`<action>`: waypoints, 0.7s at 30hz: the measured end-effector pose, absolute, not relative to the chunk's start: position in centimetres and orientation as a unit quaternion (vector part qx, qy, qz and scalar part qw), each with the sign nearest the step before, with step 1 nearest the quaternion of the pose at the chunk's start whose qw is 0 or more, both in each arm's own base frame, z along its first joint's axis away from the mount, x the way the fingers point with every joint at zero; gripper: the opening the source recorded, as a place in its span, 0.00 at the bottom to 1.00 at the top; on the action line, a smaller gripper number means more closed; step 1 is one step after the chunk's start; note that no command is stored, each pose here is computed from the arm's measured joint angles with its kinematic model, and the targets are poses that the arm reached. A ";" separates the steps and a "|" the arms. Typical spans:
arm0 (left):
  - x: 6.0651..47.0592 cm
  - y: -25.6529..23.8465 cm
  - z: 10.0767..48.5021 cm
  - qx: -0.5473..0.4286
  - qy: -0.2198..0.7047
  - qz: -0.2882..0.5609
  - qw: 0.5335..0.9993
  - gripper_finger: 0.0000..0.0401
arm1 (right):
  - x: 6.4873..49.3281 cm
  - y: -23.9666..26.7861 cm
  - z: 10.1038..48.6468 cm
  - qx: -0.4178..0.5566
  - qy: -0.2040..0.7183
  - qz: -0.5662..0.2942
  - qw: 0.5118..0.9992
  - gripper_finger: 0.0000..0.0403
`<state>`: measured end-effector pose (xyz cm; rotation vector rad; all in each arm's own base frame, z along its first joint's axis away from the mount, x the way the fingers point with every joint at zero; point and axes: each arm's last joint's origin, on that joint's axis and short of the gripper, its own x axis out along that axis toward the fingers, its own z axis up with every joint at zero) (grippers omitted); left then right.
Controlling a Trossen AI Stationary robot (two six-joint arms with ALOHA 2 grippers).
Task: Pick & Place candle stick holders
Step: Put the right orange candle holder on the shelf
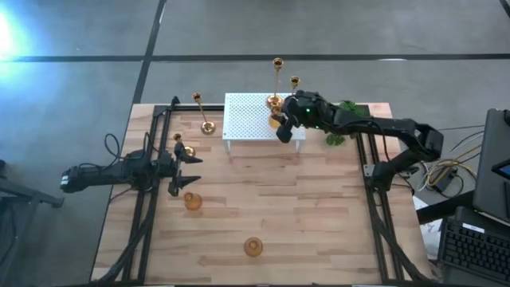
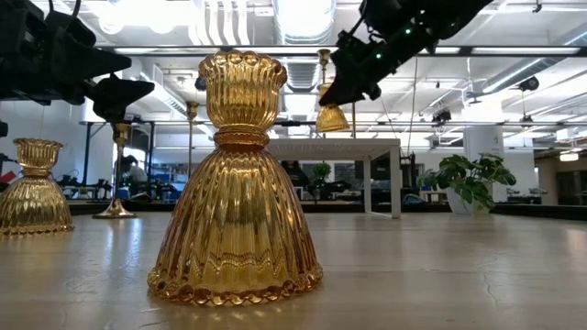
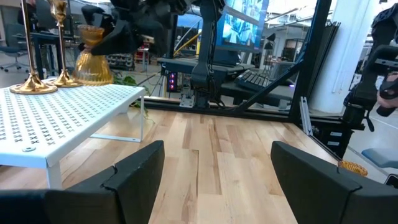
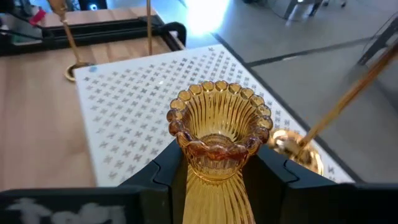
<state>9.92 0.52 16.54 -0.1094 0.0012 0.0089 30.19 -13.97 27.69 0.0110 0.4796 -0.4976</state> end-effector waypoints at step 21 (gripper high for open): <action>9.9 0.5 16.5 -0.055 0.001 0.004 0.998 0.75 | 29.3 -15.5 24.8 0.032 0.176 -0.281 0.943 0.29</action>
